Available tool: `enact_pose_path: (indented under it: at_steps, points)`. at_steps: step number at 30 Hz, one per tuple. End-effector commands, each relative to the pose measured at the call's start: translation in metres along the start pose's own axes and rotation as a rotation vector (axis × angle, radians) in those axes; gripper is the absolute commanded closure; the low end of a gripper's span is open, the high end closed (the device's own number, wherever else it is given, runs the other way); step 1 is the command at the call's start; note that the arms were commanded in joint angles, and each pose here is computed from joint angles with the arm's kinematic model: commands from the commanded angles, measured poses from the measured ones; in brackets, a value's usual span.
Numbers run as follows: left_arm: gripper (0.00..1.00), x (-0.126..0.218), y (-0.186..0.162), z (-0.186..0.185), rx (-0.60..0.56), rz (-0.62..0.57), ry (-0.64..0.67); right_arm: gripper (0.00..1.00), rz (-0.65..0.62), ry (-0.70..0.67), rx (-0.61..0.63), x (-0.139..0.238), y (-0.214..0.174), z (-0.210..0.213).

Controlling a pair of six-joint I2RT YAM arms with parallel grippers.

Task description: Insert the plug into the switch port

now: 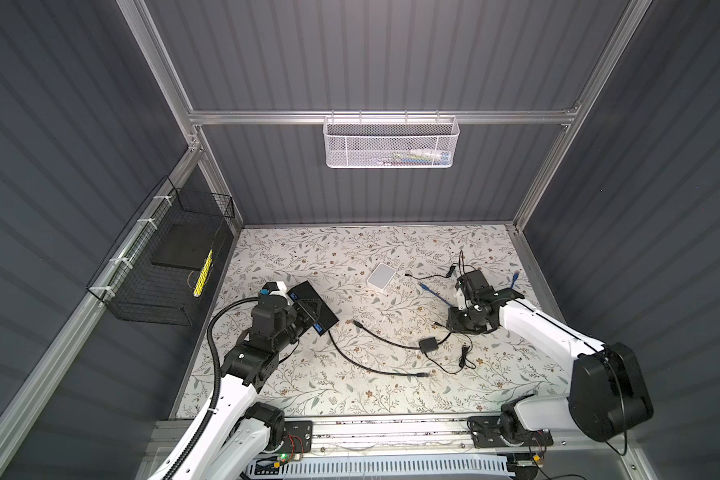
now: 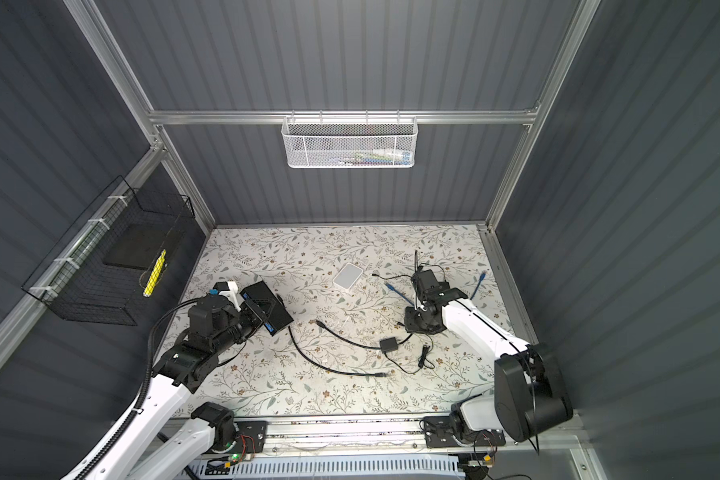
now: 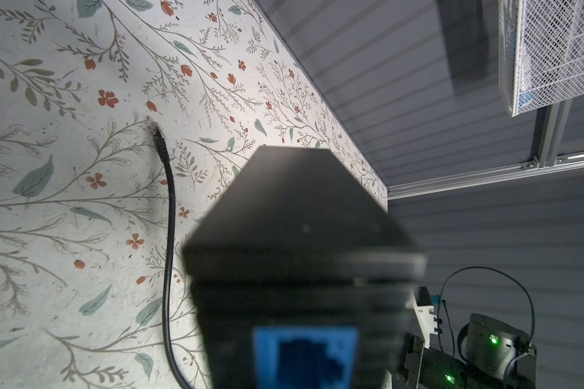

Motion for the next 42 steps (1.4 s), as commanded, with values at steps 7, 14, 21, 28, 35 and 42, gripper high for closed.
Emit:
enact_pose_path:
  at_steps: [7, 14, 21, 28, 35, 42]
  points:
    - [1.0, 0.008, 0.007, -0.017, 0.001, -0.024, -0.061, 0.58, 0.123, -0.078, 0.277, -0.022, 0.011, 0.019]
    - [1.0, 0.014, 0.009, -0.019, -0.012, -0.038, -0.055, 0.58, 0.123, -0.13, 0.349, -0.029, 0.023, 0.015]
    - [1.0, 0.015, 0.01, -0.022, -0.026, -0.039, -0.054, 0.59, 0.158, -0.102, 0.429, -0.041, 0.031, 0.021]
    - [1.0, 0.015, 0.011, -0.021, -0.026, -0.046, -0.052, 0.59, 0.209, -0.119, 0.458, -0.054, 0.028, 0.019]
    - [1.0, 0.017, 0.011, -0.022, -0.033, -0.047, -0.048, 0.63, 0.22, -0.105, 0.461, -0.07, 0.028, 0.02]
    - [1.0, 0.019, 0.012, -0.021, -0.033, -0.053, -0.044, 0.68, 0.231, -0.098, 0.457, -0.076, 0.023, 0.019]
Point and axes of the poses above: each gripper's point midway between its finger pads, its own x axis back along the fingers, its own z axis along the line the jaws close on, y = z × x, the point moved 5 cm from there along x, back along the fingers, and after that the axes turned 11 degrees about x, right-handed, at the moved point
